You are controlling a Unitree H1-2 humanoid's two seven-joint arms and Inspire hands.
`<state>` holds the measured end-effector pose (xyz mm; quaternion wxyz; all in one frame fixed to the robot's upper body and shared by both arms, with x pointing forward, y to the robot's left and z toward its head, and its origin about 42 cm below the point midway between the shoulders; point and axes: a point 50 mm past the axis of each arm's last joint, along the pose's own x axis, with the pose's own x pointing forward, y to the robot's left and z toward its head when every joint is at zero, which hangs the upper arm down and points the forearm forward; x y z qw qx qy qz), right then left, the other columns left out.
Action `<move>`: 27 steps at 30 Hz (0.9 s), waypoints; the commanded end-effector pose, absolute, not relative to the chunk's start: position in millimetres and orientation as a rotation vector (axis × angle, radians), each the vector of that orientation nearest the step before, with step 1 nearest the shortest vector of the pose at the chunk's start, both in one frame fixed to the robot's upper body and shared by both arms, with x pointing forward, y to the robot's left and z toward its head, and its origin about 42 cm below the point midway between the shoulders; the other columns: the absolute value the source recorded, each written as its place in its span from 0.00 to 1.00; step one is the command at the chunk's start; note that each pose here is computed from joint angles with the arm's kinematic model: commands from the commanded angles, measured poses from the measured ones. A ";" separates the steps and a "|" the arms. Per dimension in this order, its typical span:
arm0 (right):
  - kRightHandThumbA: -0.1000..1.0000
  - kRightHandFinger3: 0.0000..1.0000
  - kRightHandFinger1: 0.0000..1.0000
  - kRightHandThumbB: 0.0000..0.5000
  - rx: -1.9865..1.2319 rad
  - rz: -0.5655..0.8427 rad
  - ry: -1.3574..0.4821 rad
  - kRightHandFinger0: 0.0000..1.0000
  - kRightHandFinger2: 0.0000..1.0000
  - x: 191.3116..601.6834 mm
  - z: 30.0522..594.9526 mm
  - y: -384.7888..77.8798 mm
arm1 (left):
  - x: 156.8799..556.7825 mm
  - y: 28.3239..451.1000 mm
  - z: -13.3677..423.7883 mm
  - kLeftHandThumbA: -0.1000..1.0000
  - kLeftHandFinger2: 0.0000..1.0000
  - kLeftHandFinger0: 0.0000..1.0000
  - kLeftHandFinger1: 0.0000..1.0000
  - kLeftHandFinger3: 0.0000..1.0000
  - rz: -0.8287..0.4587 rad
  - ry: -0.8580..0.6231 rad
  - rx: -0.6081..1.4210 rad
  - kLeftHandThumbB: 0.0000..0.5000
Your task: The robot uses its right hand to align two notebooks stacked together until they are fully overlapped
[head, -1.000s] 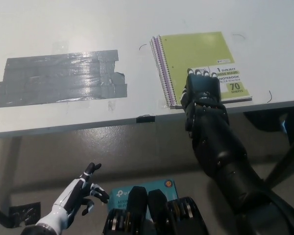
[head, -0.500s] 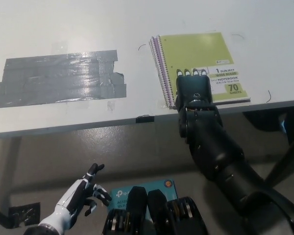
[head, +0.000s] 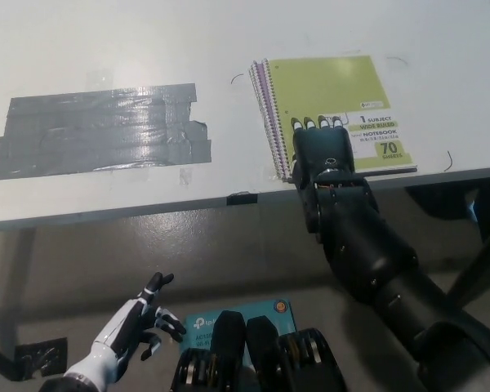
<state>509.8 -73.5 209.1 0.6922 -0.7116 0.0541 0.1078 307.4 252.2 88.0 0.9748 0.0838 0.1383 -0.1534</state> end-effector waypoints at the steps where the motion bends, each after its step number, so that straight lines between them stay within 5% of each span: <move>1: 1.00 1.00 1.00 0.74 -1.560 0.349 0.176 1.00 1.00 503.6 193.1 -71.7 | 309.6 255.6 99.8 1.00 0.39 0.39 0.44 1.00 -0.321 0.227 0.196 1.00; 12: 1.00 1.00 1.00 0.74 -1.584 0.313 0.168 1.00 1.00 509.0 201.0 -92.4 | 305.0 260.3 96.2 1.00 0.40 0.24 0.39 1.00 -0.315 0.252 0.176 1.00; 18: 1.00 1.00 1.00 0.72 -1.528 0.296 0.122 1.00 1.00 514.3 215.1 -89.3 | 300.3 262.1 91.7 1.00 0.37 0.30 0.38 1.00 -0.308 0.269 0.185 1.00; 22: 1.00 1.00 1.00 0.80 -1.471 0.294 0.075 1.00 1.00 514.1 225.3 -83.6 | 296.6 263.4 85.1 1.00 0.34 0.25 0.36 1.00 -0.298 0.294 0.169 1.00; 25: 1.00 1.00 1.00 0.81 -1.473 0.282 0.045 1.00 1.00 517.0 234.0 -78.9 | 292.8 266.1 81.3 1.00 0.35 0.39 0.43 1.00 -0.297 0.303 0.170 1.00; 27: 1.00 1.00 1.00 0.79 -1.445 0.278 0.027 1.00 1.00 520.5 244.2 -76.2 | 288.2 268.8 76.4 1.00 0.34 0.30 0.39 1.00 -0.289 0.325 0.151 1.00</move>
